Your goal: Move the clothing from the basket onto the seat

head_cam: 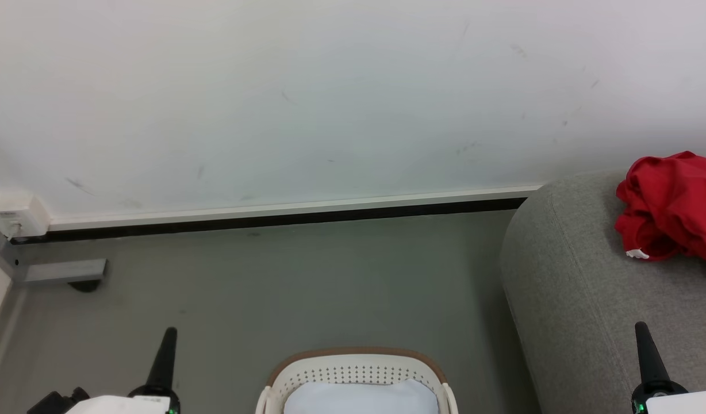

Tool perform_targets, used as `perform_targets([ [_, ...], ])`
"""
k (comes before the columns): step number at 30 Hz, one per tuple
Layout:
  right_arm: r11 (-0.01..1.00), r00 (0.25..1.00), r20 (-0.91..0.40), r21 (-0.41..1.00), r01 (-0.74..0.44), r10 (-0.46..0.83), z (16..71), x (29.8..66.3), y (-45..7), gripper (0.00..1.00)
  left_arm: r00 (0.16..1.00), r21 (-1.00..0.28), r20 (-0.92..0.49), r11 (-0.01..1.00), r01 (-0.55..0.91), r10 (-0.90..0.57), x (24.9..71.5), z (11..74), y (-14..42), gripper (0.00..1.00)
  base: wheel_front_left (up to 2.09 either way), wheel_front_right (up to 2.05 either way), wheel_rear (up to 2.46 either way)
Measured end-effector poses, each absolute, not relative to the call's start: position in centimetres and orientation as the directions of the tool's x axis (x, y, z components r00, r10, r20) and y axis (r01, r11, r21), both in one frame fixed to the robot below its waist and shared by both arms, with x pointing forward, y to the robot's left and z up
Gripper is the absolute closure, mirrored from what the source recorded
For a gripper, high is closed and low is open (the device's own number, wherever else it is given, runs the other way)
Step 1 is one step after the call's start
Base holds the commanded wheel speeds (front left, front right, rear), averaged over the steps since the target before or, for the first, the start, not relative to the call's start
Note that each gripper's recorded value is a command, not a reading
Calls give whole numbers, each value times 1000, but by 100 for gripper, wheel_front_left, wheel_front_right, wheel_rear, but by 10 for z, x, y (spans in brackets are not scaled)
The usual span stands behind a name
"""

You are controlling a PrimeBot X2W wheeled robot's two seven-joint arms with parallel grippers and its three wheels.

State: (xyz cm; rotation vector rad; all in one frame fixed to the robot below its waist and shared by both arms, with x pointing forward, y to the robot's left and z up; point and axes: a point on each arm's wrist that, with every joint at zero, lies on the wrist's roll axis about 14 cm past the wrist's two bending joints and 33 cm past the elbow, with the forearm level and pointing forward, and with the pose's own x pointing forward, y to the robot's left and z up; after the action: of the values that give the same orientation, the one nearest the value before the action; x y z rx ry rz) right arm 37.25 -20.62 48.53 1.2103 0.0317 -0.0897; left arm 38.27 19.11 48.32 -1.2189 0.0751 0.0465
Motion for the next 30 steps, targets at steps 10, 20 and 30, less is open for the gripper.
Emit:
perform_targets([
  [10, 269, 997, -60, 961, 68, -38, 490, 377, -204, 100, 997, -962, -71, 265, -68, -5, 384, 487, 193, 100, 0, 0, 0],
  [20, 189, 998, -51, 980, 56, -29, 492, 379, -203, 100, 998, -980, -55, 189, -54, -4, 385, 492, 194, 100, 0, 0, 0],
  [30, 111, 999, -35, 993, 37, -17, 497, 383, -201, 100, 999, -993, -39, 114, -38, -7, 387, 497, 195, 100, 0, 0, 0],
])
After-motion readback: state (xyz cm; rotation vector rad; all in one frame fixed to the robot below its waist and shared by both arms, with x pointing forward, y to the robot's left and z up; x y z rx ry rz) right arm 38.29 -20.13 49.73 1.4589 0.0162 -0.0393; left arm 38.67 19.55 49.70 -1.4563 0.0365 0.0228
